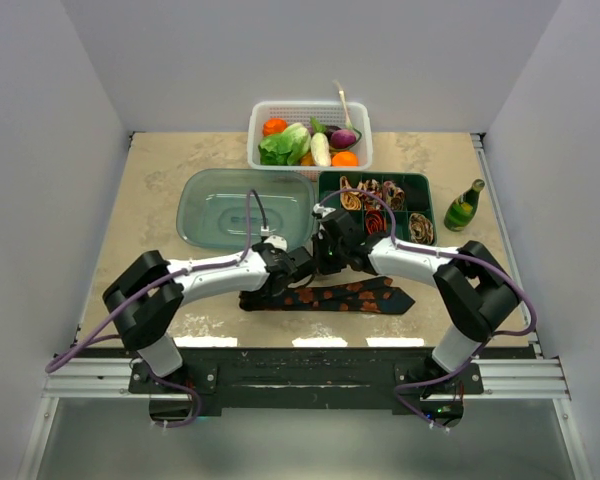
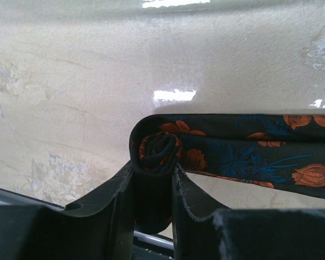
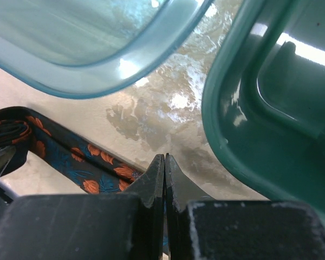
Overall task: Roll the ties
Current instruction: Roll the tie at the center of the board.
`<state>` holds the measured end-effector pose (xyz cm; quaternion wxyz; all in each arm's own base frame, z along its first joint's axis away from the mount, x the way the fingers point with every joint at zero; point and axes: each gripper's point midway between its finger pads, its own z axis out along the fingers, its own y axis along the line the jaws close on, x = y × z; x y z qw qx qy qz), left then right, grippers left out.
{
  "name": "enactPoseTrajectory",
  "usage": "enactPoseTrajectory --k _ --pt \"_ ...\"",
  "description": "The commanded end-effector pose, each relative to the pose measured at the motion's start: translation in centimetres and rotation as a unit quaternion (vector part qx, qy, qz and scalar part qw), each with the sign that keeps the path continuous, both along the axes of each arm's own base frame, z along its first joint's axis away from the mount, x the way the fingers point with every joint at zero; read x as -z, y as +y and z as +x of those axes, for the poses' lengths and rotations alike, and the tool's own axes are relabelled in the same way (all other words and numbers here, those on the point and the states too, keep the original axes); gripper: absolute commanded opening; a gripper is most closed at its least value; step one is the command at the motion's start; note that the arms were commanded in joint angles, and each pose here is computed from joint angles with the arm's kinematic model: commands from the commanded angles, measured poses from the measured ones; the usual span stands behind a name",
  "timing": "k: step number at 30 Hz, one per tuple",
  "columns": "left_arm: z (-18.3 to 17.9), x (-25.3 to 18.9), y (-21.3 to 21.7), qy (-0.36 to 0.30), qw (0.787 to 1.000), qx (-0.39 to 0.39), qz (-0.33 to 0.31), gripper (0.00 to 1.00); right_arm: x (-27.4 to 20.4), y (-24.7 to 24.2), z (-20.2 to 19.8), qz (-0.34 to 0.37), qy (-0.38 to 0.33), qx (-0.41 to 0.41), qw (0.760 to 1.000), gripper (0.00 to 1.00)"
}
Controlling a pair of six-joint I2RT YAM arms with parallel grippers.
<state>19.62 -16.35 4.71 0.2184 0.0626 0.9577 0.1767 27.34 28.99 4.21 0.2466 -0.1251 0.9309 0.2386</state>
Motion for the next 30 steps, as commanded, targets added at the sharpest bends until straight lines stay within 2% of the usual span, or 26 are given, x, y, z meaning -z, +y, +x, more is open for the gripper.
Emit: enactPoseTrajectory --k 1,8,13,16,17,20,30 --pt "0.6 -0.3 -1.1 -0.019 1.0 -0.007 0.016 0.0 -0.5 -0.5 0.1 -0.001 -0.012 0.0 1.0 0.0" --pt "0.6 0.8 -2.6 -0.006 0.999 0.004 0.034 0.01 -0.2 -0.7 0.2 -0.004 -0.01 0.001 1.0 0.0" --pt "0.9 1.3 -4.3 -0.005 1.0 0.013 0.004 0.08 0.0 -0.9 0.1 -0.005 -0.006 0.002 1.0 0.0" --pt "0.9 1.4 -5.2 -0.003 1.0 0.021 -0.02 0.26 0.1 -0.9 0.1 -0.005 -0.005 0.001 1.0 0.0" --pt "0.9 1.4 -5.5 -0.001 0.999 0.022 -0.027 0.37 0.1 -0.9 0.1 -0.004 -0.005 0.001 1.0 0.0" --pt "0.9 1.2 -6.2 -0.005 0.998 0.025 -0.052 0.5 0.1 -0.9 0.1 -0.005 -0.005 0.001 1.0 0.0" --pt "1.3 -1.7 -7.6 -0.048 0.989 0.028 -0.139 0.72 -0.5 -0.7 0.4 -0.001 -0.012 -0.005 1.0 0.0"
